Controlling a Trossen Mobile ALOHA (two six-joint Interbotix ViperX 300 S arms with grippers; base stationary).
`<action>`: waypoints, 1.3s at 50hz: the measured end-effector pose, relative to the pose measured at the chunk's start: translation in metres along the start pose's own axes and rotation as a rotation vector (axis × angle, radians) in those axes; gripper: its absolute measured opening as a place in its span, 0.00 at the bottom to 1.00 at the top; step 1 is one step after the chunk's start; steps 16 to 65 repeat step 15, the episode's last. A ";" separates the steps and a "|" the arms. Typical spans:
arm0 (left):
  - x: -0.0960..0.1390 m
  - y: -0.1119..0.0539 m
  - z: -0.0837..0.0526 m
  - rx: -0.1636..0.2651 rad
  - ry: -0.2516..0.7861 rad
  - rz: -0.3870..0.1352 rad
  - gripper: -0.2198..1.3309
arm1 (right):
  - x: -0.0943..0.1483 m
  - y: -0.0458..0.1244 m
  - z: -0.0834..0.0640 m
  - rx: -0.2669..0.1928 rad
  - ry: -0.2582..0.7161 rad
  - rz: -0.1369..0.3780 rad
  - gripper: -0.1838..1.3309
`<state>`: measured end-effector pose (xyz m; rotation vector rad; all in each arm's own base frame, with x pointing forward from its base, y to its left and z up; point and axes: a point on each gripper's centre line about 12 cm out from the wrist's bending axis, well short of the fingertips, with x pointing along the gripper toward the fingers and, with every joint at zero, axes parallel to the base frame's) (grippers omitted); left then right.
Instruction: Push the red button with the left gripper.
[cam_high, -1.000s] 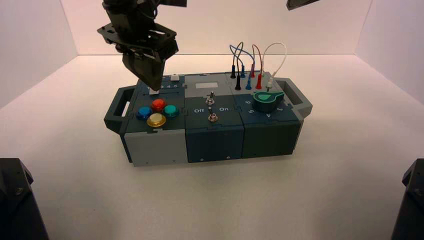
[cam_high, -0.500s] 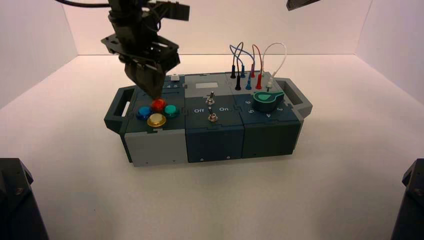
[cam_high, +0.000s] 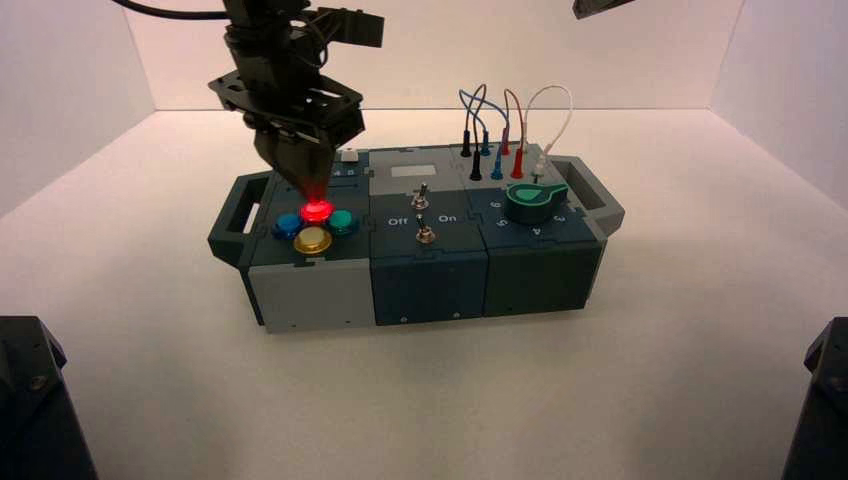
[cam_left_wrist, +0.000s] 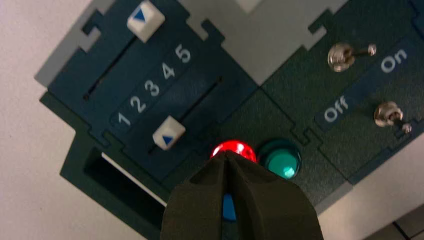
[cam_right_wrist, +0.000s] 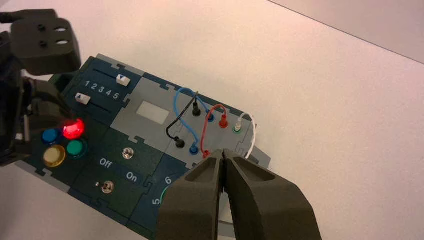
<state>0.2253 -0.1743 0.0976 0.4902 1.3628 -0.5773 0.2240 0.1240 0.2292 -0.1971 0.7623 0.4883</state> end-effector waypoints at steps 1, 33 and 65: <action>-0.002 0.000 -0.001 0.000 -0.005 0.000 0.03 | 0.000 0.000 0.000 0.000 0.000 0.000 0.02; -0.027 -0.001 -0.003 0.012 -0.090 0.010 0.03 | 0.001 0.000 -0.001 0.006 0.008 0.001 0.02; -0.027 -0.001 -0.003 0.012 -0.090 0.010 0.03 | 0.001 0.000 -0.001 0.006 0.008 0.001 0.02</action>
